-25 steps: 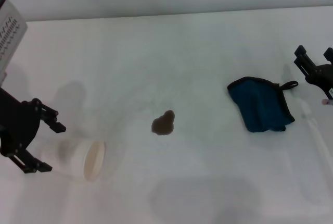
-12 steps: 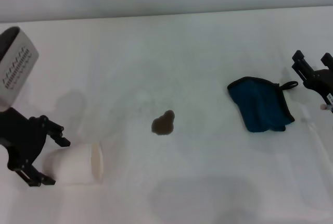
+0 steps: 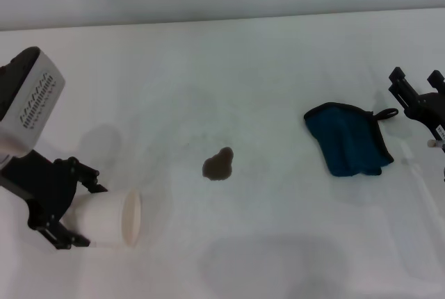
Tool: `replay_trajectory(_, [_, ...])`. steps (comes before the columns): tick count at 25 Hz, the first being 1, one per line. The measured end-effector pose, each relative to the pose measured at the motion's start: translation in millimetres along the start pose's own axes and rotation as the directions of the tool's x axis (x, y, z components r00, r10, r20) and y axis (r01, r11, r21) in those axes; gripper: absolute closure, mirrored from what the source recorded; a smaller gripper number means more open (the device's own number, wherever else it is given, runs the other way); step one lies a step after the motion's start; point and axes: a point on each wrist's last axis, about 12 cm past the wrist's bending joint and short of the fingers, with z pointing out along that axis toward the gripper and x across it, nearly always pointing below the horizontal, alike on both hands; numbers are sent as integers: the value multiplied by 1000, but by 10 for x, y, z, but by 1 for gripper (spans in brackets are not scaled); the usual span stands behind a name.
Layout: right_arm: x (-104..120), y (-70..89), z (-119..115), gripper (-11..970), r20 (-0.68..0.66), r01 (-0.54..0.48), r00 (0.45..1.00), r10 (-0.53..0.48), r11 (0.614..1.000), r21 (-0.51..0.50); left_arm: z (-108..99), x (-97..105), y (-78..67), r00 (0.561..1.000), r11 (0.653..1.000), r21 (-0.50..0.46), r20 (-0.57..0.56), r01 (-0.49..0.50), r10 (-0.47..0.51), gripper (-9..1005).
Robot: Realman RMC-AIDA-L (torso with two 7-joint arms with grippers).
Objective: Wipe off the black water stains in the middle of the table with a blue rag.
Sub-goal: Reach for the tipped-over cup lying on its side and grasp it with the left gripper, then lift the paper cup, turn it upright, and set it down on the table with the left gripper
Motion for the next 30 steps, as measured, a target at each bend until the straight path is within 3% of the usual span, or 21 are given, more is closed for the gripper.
replay_trajectory(19, [-18,-29,12,106,-4,3,1000,-3,1000,-6,10,-54,40,998,999,-44,64,32,-29,238])
replay_trajectory(26, [-83,-56,91,106,-8,48,999,-49,997,-57,-151,-103,140,975,974,-188,205,125,-86,297])
replay_trajectory(30, [-169,-142,174,106,-25,62,998,-65,993,-97,-132,-132,152,931,945,-248,346,212,-118,317])
